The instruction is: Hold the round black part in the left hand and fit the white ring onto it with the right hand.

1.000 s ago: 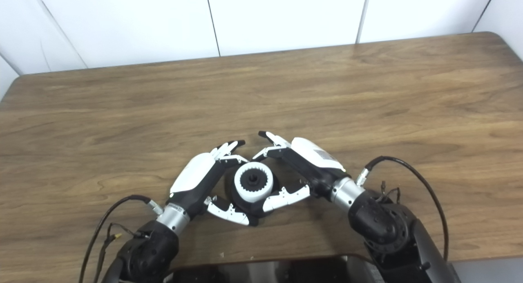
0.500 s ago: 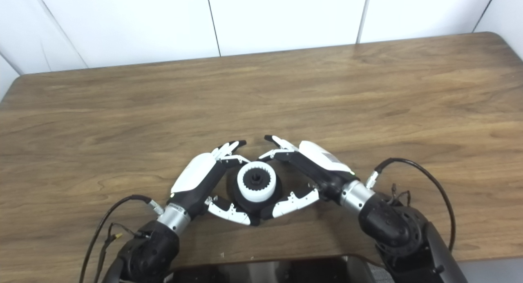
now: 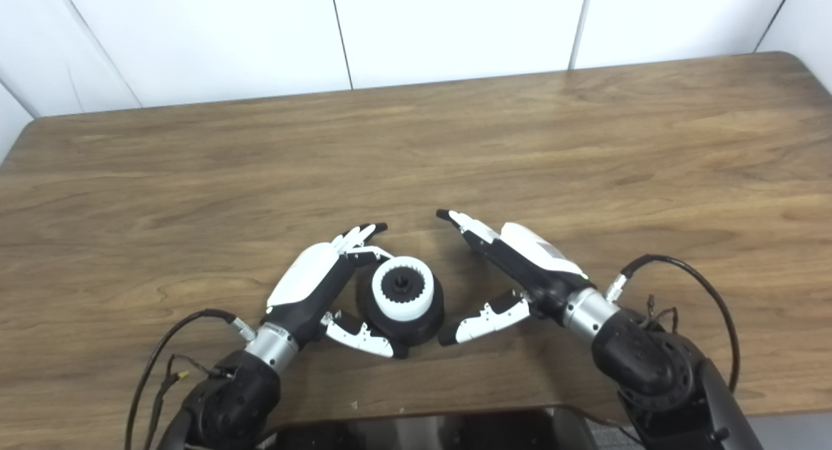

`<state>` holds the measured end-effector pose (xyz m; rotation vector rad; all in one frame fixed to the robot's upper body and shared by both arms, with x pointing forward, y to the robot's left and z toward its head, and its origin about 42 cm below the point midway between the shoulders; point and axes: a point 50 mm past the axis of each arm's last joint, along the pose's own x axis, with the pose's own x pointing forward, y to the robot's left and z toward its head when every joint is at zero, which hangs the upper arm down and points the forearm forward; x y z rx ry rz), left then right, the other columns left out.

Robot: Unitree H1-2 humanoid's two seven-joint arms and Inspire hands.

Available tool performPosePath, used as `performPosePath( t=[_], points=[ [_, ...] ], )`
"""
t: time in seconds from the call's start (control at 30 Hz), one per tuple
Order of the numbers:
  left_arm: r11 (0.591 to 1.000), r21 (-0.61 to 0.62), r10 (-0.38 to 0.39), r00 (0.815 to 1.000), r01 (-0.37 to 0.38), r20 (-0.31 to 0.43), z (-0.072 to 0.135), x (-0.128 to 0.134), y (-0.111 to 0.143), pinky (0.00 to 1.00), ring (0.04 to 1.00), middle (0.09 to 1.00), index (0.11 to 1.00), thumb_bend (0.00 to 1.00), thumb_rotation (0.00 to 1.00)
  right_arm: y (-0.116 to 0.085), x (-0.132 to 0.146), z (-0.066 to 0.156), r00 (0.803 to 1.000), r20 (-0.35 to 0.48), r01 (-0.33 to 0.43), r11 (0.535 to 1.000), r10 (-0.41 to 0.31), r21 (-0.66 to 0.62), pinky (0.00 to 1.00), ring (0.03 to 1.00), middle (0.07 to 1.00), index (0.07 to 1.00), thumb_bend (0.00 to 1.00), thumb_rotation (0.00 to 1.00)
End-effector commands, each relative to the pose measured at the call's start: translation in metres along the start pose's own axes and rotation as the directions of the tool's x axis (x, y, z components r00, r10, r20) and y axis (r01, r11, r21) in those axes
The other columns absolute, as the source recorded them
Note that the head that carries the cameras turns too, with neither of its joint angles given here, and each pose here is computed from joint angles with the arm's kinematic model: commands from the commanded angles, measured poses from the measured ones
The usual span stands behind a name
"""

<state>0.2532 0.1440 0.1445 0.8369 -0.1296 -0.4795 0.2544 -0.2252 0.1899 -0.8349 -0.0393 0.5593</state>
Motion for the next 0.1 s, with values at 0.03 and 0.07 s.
performPosePath(
  t=[0.03,0.07],
  points=[
    [0.998,0.017,0.055,0.997,-0.056,0.061,0.0113,0.005,0.0158,1.0,1.0,0.979,0.575,0.98,0.27,-0.0085,-0.0056,-0.0043,0.999,-0.02,0.025,1.0,-0.025,-0.019,0.87,0.994,1.0,1.0,1.0,0.44],
    [0.998,0.018,0.055,0.997,-0.056,0.061,0.0113,0.0051,0.0158,1.0,1.0,0.979,0.575,0.98,0.27,-0.0085,-0.0057,-0.0051,0.999,-0.02,0.025,0.999,-0.026,-0.02,0.87,0.993,1.0,1.0,1.0,0.44]
  ],
)
